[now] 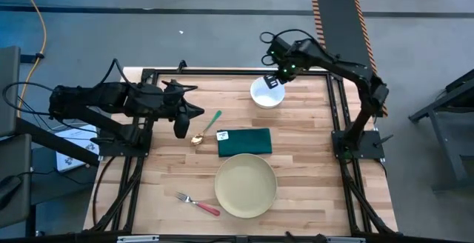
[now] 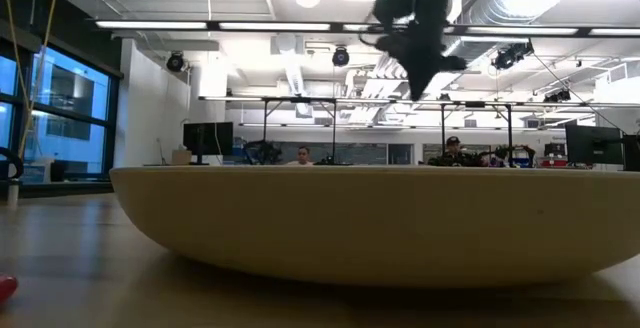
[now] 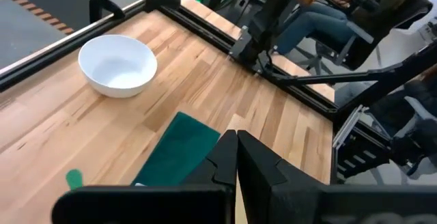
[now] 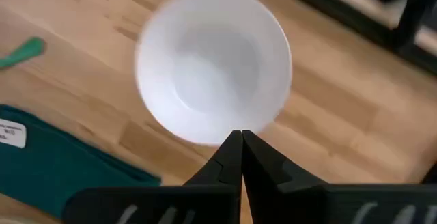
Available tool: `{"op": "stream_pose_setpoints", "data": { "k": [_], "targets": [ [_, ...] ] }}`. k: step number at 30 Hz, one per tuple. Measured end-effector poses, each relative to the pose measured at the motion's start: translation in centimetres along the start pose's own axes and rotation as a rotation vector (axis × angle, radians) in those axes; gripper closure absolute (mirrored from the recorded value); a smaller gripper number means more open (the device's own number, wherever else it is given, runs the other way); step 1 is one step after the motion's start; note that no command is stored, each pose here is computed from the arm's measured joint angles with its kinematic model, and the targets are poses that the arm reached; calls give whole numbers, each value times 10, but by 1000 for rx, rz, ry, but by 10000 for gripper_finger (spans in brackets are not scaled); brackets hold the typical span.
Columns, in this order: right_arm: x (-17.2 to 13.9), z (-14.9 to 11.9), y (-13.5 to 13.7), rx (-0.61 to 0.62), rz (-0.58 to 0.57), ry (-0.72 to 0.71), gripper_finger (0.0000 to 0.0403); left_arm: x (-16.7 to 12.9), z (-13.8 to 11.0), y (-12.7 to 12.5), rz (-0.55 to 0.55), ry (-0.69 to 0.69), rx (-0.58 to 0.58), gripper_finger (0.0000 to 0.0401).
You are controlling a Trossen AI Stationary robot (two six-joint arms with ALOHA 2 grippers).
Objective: Set table place
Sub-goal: Put the white bowl on top of the yellow plate
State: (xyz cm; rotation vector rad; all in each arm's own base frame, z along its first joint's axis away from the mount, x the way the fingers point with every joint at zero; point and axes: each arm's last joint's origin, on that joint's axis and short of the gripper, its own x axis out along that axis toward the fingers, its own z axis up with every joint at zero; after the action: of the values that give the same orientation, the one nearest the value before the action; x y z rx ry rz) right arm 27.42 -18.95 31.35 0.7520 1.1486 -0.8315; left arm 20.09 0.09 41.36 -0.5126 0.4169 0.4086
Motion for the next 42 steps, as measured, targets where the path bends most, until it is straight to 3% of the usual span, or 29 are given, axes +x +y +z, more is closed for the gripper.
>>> {"op": "stream_pose_setpoints", "data": {
  "k": [12, 28, 37, 42],
  "targets": [
    [31, 3, -44, 152, 38, 60, 402, 0, -2, 2, 29, 8, -22, 400],
    [77, 19, -50, 152, -7, 128, 400, 0, -2, 2, 31, 7, -33, 400],
    [89, 24, -49, 158, 2, 119, 348, 0, -2, 2, 31, 7, -34, 400],
    [93, 27, -53, 176, -7, 115, 341, 0, -2, 2, 31, 7, -34, 400]
  ]
}}
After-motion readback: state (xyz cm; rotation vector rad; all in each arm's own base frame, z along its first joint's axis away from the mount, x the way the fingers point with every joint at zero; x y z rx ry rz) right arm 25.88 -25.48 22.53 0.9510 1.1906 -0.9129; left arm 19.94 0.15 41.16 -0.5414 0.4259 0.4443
